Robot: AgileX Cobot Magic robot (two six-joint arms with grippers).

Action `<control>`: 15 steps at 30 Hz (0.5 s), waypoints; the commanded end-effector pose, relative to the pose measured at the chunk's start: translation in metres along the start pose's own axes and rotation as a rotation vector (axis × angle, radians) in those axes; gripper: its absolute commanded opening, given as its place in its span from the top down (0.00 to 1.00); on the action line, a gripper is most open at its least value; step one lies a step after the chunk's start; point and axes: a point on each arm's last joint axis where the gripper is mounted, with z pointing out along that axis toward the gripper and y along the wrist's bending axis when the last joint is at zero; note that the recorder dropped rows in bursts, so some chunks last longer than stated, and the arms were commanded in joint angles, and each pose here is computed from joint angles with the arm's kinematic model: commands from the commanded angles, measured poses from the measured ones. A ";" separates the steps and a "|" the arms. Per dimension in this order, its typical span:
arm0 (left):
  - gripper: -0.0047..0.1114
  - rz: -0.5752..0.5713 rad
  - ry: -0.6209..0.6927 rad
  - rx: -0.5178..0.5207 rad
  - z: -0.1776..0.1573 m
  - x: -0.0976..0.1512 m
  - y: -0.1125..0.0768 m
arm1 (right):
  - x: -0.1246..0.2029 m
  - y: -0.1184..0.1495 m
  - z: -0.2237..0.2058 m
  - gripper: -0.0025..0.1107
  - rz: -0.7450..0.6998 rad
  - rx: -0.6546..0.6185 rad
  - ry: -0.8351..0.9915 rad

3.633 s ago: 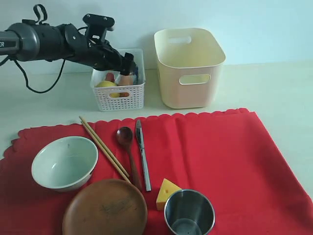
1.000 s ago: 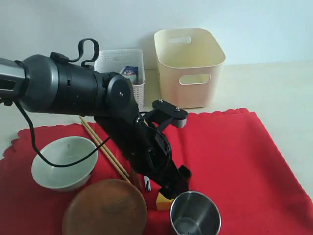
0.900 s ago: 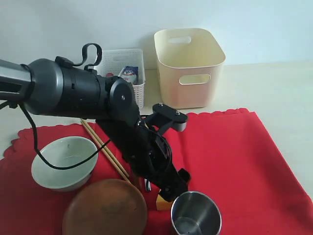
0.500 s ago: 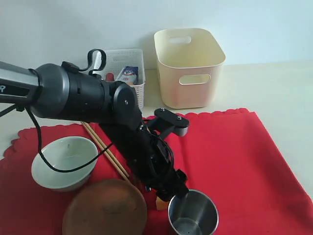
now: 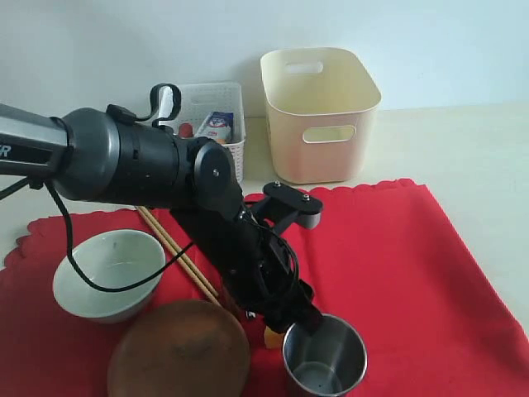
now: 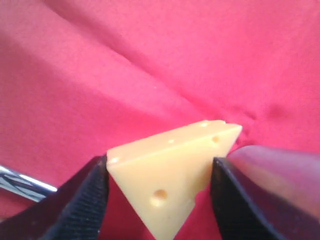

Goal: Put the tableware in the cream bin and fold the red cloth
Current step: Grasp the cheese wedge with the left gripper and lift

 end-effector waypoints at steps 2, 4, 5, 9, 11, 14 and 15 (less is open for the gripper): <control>0.96 0.047 -0.048 -0.055 -0.011 -0.004 0.005 | -0.001 0.000 0.000 0.98 -0.005 0.003 -0.018; 0.96 0.054 -0.063 -0.052 -0.020 -0.006 0.001 | -0.001 0.000 0.000 0.98 -0.005 0.003 -0.018; 0.96 0.056 -0.074 -0.052 -0.025 -0.007 0.000 | -0.001 0.000 0.000 0.98 -0.005 0.003 -0.018; 0.96 0.058 -0.114 -0.054 -0.041 -0.010 -0.005 | -0.001 0.000 0.000 0.98 -0.005 0.003 -0.018; 0.96 0.062 -0.121 -0.052 -0.046 -0.010 -0.006 | -0.001 0.000 0.000 0.98 -0.005 0.003 -0.018; 0.96 0.063 -0.102 -0.043 -0.046 -0.008 -0.007 | -0.001 0.000 0.000 0.98 -0.005 0.003 -0.018; 0.96 0.063 -0.098 -0.041 -0.046 -0.008 -0.007 | -0.001 0.000 0.000 0.98 -0.005 0.003 -0.018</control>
